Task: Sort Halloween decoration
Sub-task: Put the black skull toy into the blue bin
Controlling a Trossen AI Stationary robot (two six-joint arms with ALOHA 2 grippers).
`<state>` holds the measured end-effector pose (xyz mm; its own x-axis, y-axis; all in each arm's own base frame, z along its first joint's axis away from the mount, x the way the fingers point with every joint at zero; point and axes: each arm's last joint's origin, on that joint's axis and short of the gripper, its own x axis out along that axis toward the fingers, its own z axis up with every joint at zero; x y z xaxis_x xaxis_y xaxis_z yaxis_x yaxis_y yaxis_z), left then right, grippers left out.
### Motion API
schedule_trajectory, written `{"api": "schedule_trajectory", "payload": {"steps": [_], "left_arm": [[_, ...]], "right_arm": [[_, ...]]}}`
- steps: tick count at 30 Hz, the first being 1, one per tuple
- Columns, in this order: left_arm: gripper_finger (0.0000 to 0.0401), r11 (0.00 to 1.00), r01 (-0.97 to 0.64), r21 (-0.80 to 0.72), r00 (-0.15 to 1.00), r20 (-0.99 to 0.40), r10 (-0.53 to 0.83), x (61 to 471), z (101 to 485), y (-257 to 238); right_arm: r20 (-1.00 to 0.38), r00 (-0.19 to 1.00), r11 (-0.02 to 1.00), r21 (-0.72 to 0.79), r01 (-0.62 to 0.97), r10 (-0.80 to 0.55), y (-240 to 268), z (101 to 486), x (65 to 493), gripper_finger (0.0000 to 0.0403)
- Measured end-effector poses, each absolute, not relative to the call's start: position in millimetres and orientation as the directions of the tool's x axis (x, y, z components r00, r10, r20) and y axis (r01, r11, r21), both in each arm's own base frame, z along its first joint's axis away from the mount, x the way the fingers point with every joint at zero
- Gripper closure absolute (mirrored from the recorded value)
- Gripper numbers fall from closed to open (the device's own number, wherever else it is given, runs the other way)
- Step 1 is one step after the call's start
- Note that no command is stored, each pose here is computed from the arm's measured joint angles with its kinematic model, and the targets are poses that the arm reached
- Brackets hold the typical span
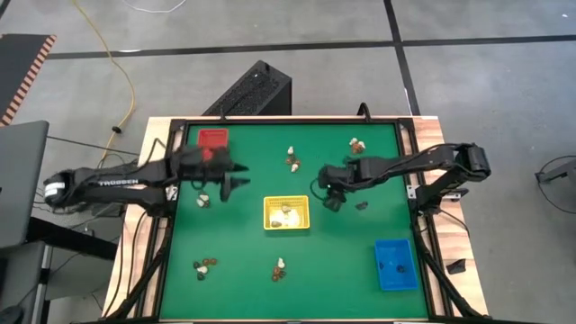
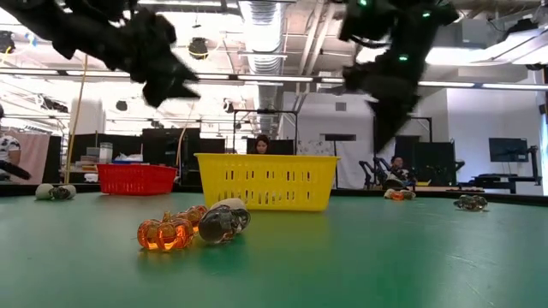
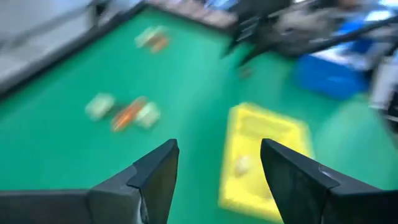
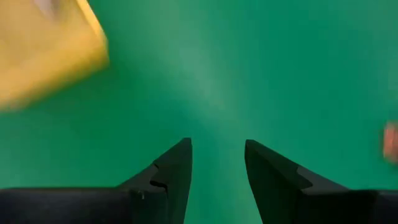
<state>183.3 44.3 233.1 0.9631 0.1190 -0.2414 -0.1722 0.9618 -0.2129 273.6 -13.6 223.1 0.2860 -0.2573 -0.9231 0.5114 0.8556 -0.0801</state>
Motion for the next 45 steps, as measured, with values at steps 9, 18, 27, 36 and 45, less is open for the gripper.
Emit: {"api": "schedule_trajectory", "payload": {"steps": [9, 18, 27, 36, 45], "left_arm": [[0.0185, 0.995, -0.089, -0.039, 0.978, -0.195, 0.080, 187, 225, 13], [0.0185, 0.997, -0.077, -0.008, 0.975, -0.209, 0.073, 185, 218, 11], [0.0185, 0.997, -0.079, -0.021, 0.975, -0.210, 0.073, 185, 219, 11], [0.0185, 0.996, -0.081, -0.044, 0.975, -0.212, 0.070, 185, 219, 11], [0.0185, 0.995, -0.076, -0.061, 0.973, -0.224, 0.061, 185, 217, 11]], "right_arm": [[-0.996, -0.037, 0.725, -0.081, 0.684, -0.077, 6, 204, 240, 0.0225], [-1.000, -0.030, 0.660, -0.026, 0.751, -0.005, -9, 184, 234, 0.0232], [-0.999, 0.017, 0.669, -0.008, 0.743, -0.031, -11, 183, 239, 0.0233], [-0.997, -0.042, 0.688, -0.073, 0.722, -0.062, -12, 167, 246, 0.0233], [-0.992, -0.113, 0.713, -0.120, 0.690, -0.057, -12, 152, 249, 0.0233]]}}
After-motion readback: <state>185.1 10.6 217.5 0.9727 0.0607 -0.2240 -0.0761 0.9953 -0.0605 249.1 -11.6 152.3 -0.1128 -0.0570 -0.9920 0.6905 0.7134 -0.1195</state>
